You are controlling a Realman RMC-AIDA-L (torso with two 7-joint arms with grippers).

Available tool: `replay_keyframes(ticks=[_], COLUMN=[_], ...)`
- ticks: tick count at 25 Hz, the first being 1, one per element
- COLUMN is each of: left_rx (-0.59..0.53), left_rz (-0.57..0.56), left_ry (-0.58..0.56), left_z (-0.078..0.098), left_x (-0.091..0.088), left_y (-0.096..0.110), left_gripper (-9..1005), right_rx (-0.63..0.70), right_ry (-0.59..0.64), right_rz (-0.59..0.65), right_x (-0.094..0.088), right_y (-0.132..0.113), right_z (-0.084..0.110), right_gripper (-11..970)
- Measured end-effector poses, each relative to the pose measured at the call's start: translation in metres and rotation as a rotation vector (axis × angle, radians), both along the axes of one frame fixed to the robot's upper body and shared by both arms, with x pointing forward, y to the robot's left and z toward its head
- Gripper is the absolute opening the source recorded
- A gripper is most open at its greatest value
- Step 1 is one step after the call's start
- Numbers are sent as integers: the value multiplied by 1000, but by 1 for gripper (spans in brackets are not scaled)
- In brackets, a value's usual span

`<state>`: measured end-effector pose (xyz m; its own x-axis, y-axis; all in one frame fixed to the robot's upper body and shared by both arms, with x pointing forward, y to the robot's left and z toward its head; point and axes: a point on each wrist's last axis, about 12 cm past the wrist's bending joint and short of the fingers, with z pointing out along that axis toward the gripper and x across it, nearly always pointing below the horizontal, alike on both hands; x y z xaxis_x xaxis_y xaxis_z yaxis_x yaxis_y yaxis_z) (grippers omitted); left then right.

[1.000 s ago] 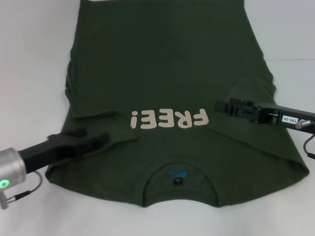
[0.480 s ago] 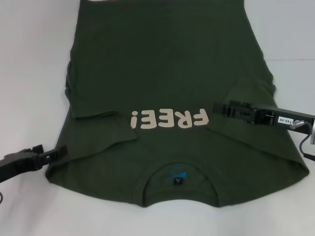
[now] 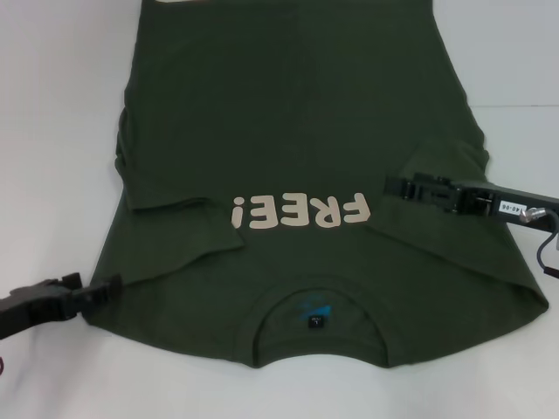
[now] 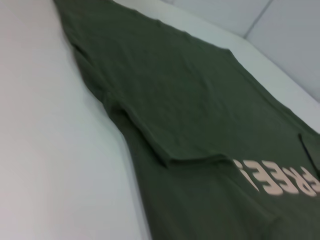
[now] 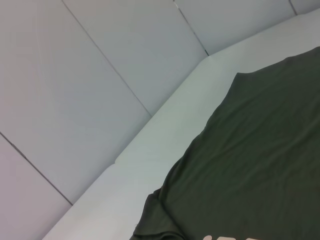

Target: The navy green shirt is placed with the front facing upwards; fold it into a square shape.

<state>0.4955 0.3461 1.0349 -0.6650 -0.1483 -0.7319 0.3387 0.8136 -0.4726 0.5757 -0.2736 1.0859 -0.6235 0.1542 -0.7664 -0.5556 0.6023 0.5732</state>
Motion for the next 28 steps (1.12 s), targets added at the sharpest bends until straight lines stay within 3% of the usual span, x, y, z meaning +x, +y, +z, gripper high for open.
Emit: replay_keyframes(ticks=[13,28], left_rx=[26,48], left_rz=[-66,-262], left_ry=[29,42], left_z=[-1,2], left_x=[-2,7], left_y=[-4,-36], left_gripper=[852,845], right_rx=[4,6], right_ry=[-2,-1], right_rz=[-6,-8], right_x=[1,0], right_y=[-1,-2], right_z=[1,1], right_gripper=[908,907])
